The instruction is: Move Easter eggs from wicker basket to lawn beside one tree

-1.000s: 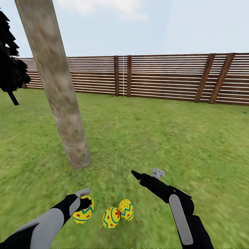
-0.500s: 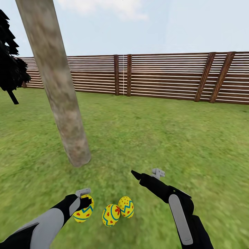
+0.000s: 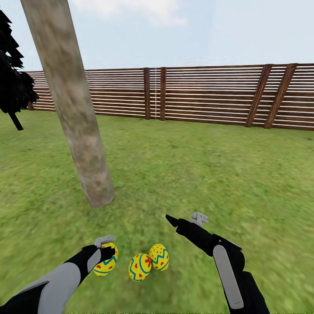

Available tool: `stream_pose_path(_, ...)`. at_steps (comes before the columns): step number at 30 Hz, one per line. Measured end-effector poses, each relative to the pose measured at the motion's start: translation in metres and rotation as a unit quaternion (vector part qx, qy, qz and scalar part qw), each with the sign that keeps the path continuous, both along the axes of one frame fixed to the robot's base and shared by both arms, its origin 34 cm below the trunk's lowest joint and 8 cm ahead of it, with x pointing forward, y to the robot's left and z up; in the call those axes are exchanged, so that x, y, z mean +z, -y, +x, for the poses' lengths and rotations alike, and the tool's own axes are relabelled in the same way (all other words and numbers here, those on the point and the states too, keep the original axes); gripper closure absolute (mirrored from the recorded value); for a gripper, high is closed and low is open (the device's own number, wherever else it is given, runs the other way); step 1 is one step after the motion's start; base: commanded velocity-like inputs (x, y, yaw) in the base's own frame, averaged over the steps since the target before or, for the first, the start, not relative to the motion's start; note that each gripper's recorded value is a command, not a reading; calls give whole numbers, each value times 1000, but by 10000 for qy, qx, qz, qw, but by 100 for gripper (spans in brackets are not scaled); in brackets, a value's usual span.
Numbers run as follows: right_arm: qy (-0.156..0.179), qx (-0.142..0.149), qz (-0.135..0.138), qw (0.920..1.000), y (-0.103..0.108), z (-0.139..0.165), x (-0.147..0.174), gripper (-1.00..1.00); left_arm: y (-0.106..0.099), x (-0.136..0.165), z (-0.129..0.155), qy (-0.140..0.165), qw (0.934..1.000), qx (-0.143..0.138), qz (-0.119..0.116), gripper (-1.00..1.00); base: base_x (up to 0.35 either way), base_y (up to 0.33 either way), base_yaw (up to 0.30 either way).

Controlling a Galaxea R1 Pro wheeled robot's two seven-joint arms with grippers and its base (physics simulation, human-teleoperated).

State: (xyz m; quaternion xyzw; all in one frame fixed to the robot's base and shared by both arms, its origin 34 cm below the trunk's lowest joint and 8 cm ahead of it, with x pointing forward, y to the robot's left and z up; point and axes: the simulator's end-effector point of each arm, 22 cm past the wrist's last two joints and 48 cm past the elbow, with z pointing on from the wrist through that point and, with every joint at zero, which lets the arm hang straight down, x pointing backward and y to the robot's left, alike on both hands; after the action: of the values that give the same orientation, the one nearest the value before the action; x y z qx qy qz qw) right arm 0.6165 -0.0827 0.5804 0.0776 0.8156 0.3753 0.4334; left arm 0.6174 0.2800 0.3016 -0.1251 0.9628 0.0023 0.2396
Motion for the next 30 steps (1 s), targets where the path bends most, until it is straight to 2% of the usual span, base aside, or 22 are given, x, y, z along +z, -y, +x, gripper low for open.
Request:
stream_pose_path(6,3,4,14,10000,-1,-4,-13,-100,0,-13,-3,13,10000,-7,10,100,0,0,0)
stream_pose_path(8,1,9,18,10000,-2,-5,-17,-100,-3,-13,3,221,9997,7,72,100,0,0,0)
stream_pose_path(11,-61,6,18,10000,-2,-4,-24,-100,-4,-18,5,278,9996,17,106,100,0,0,0)
stream_pose_path(30,-448,10,26,9990,-3,-2,-67,-100,-3,-61,-14,-84,9999,-17,119,100,0,0,0)
